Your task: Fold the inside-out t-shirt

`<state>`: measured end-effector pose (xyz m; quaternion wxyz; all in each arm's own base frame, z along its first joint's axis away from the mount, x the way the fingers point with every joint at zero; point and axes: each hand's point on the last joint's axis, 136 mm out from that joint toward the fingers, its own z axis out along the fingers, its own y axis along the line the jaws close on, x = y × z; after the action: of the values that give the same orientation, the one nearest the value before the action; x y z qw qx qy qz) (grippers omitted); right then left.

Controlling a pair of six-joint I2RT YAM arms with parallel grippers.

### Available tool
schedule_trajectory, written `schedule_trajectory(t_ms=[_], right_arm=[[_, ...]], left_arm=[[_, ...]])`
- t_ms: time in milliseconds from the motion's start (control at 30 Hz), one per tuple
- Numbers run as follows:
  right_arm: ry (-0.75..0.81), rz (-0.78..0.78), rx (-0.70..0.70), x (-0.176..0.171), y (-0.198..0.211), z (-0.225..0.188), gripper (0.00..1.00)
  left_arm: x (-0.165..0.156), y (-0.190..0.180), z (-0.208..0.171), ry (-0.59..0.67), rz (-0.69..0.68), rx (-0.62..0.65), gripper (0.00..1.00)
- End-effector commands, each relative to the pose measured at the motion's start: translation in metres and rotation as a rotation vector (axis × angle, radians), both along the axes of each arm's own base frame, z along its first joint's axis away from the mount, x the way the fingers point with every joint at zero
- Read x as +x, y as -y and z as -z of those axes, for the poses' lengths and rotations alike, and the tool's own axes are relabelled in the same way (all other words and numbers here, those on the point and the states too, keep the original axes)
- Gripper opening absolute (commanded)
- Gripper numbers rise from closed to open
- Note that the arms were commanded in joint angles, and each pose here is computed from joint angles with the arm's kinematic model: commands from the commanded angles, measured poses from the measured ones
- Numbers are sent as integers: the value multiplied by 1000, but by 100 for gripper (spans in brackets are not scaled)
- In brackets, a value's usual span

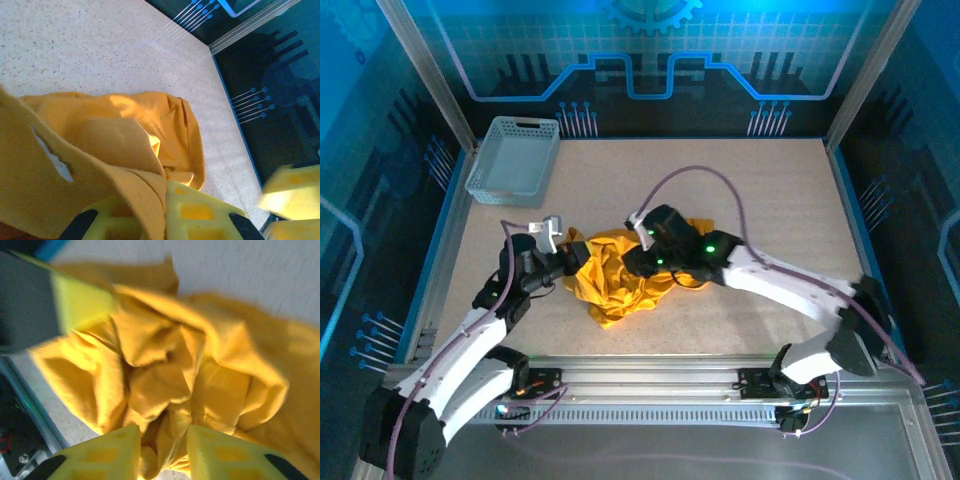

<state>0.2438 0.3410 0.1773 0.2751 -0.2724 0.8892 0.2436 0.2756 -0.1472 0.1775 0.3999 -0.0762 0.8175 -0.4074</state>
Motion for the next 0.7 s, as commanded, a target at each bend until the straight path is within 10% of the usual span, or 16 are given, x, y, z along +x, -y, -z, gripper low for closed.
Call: schedule_trajectory(t_ms=[0,400,667], right_arm=[[-124,-20,54,-7,-24,27,43],[-258,-107,105,-27,-68,57,51],[-83,-88,-5,-11,-56,16,3]], left_arm=[[-9,-4,15,-6,-9,0,0],[-22,-9,38,-50,-28,-8,1],[-22,-11,37,-43,-31,17,0]])
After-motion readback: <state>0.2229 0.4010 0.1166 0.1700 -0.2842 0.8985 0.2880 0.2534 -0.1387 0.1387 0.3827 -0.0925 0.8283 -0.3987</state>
